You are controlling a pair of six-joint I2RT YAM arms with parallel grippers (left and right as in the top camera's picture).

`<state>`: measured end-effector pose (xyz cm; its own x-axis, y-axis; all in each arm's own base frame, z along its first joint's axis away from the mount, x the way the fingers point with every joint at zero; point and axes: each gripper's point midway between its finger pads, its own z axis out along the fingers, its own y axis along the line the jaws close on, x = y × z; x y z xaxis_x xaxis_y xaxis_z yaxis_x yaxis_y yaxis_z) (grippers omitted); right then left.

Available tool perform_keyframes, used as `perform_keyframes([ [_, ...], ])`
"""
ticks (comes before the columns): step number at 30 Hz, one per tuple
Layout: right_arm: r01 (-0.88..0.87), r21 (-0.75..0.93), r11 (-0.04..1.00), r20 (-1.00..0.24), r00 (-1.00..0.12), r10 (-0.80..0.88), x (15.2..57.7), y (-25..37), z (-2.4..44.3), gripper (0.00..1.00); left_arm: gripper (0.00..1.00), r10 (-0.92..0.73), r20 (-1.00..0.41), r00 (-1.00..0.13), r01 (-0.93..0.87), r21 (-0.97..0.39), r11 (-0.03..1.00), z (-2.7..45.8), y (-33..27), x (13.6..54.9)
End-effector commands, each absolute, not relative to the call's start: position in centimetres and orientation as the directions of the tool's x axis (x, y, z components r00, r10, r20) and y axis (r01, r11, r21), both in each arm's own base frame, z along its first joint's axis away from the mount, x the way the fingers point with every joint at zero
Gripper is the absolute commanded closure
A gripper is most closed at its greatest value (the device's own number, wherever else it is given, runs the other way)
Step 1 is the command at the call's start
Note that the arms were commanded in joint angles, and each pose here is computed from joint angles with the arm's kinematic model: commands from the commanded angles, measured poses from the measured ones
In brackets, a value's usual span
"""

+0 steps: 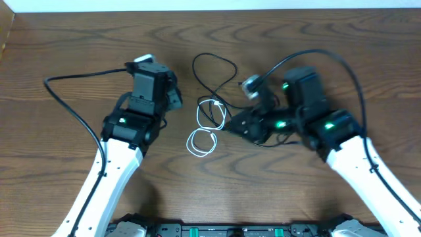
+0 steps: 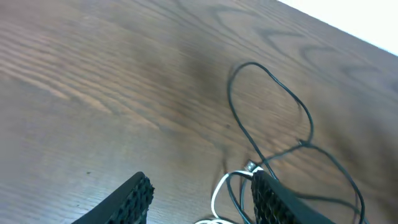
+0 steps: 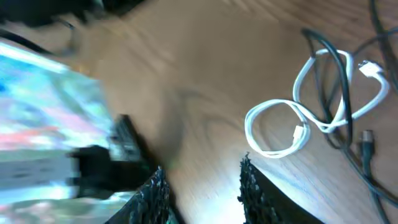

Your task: Untangle cables

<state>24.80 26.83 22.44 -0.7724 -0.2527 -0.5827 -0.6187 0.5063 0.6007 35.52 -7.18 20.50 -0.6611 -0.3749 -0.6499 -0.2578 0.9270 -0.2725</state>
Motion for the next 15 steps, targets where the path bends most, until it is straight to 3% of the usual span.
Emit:
perform_keyframes([
  [1,-0.607,0.391,0.692,-0.621,-0.729,-0.288,26.3,26.6,20.1,0.6,0.48,-0.427,-0.651,-0.627,-0.306,-0.299,0.904,21.2,-6.1,35.5],
  [7,-0.605,0.204,0.77,-0.585,-0.706,-0.399,27.0,29.1,14.5,0.56,0.47,-0.425,-0.642,-0.638,-0.308,-0.293,0.905,21.0,-6.1,35.3],
  [10,-0.522,0.117,0.845,-0.572,-0.731,-0.372,29.4,28.8,11.4,0.56,0.48,-0.422,-0.636,-0.646,-0.311,-0.286,0.906,20.8,-6.1,35.1],
  [12,-0.39,0.027,0.921,-0.596,-0.746,-0.298,31.9,27.3,9.9,0.46,0.47,-0.421,-0.632,-0.65,-0.313,-0.282,0.907,20.6,-6.0,35.0],
  [15,-0.351,-0.015,0.936,-0.61,-0.739,-0.287,33.1,27.1,8.8,0.33,0.47,-0.42,-0.629,-0.654,-0.315,-0.279,0.907,20.6,-6.0,34.9],
])
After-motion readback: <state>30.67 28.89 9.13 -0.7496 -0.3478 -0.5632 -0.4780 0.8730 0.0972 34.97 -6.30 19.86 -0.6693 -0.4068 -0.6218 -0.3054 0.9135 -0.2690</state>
